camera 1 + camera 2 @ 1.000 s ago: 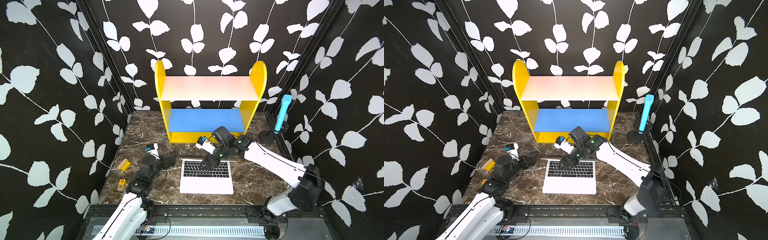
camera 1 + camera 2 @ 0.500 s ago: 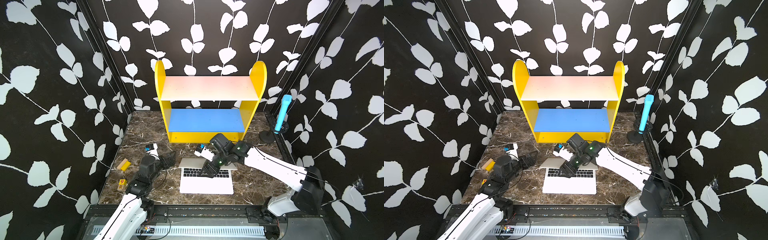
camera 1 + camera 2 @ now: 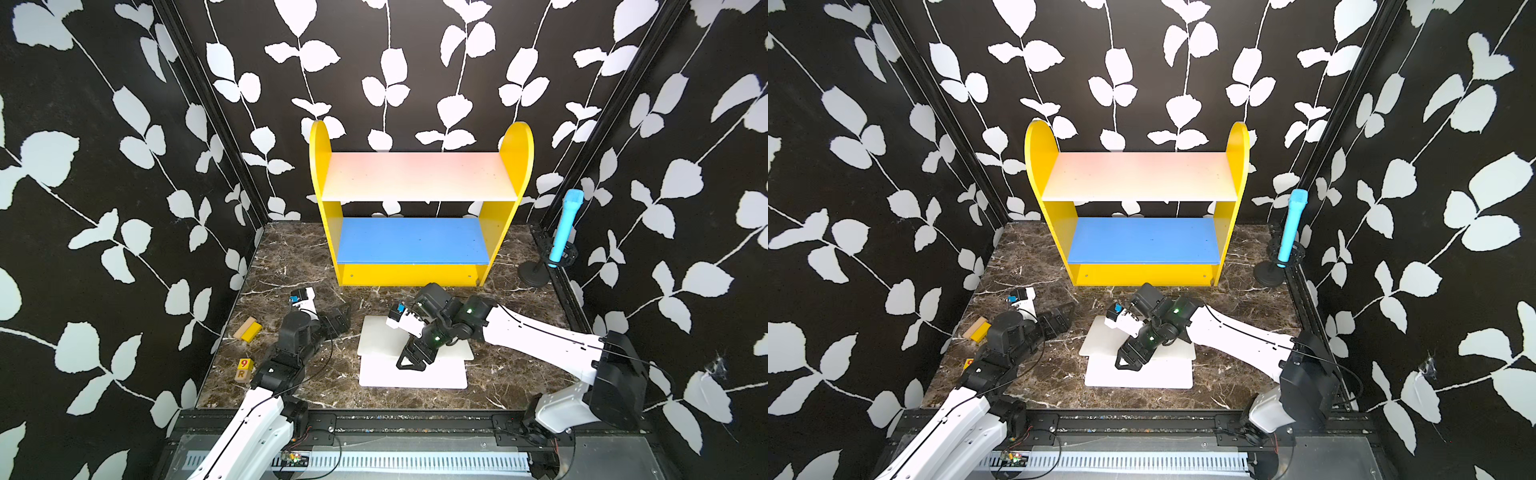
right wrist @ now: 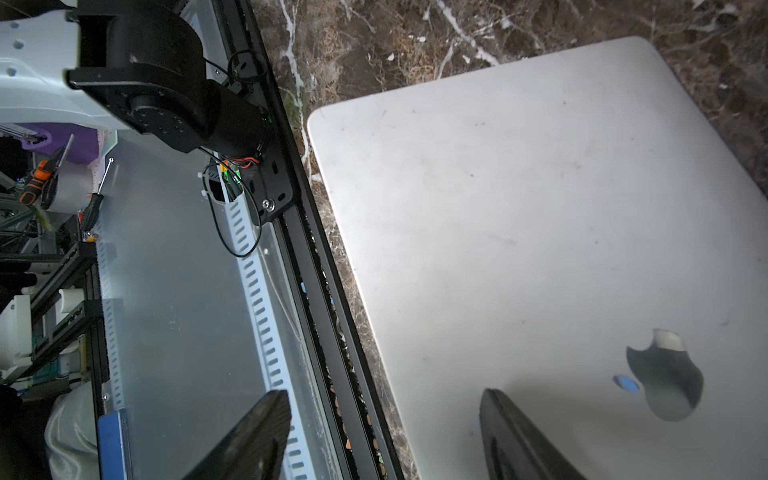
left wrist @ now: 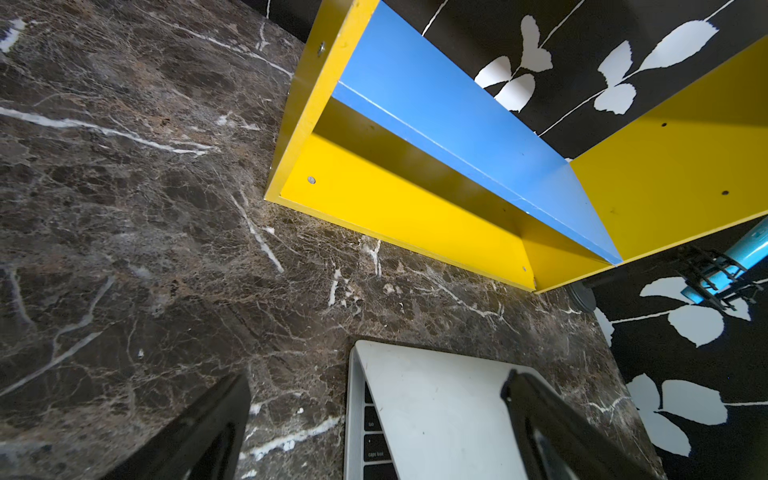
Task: Close the laptop lid and set it aside
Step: Close the lid of the laptop.
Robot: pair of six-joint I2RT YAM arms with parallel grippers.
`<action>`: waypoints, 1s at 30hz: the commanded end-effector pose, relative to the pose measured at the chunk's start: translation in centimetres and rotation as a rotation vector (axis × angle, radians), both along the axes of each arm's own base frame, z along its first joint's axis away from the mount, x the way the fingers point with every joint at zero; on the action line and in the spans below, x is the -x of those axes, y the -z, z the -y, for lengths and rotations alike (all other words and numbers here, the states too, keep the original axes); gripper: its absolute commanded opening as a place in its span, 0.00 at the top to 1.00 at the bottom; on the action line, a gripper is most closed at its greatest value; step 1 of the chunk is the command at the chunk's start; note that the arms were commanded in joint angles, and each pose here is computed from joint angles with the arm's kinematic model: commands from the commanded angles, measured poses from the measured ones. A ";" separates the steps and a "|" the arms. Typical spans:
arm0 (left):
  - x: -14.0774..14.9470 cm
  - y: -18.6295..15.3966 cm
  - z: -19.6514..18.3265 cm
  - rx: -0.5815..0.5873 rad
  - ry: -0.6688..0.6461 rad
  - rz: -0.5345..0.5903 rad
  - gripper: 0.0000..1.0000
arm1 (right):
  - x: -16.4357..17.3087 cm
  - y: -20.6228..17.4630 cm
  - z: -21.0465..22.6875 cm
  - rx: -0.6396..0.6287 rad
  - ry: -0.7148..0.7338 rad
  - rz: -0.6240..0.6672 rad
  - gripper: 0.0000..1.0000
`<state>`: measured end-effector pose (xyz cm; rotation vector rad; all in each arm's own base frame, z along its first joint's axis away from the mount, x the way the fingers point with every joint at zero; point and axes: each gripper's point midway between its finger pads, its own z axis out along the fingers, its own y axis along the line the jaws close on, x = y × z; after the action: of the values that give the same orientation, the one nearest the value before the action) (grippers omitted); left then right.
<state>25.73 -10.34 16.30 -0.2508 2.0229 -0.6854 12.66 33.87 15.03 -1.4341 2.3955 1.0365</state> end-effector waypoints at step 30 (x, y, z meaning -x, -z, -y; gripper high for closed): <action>1.7 4.9 0.0 -0.018 0.021 -0.141 0.01 | 0.3 9.5 0.0 0.143 0.084 -0.115 0.25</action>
<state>24.54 -10.15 12.23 -0.2844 2.1270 -0.6755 12.15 34.46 5.50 -1.3647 2.6359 1.0235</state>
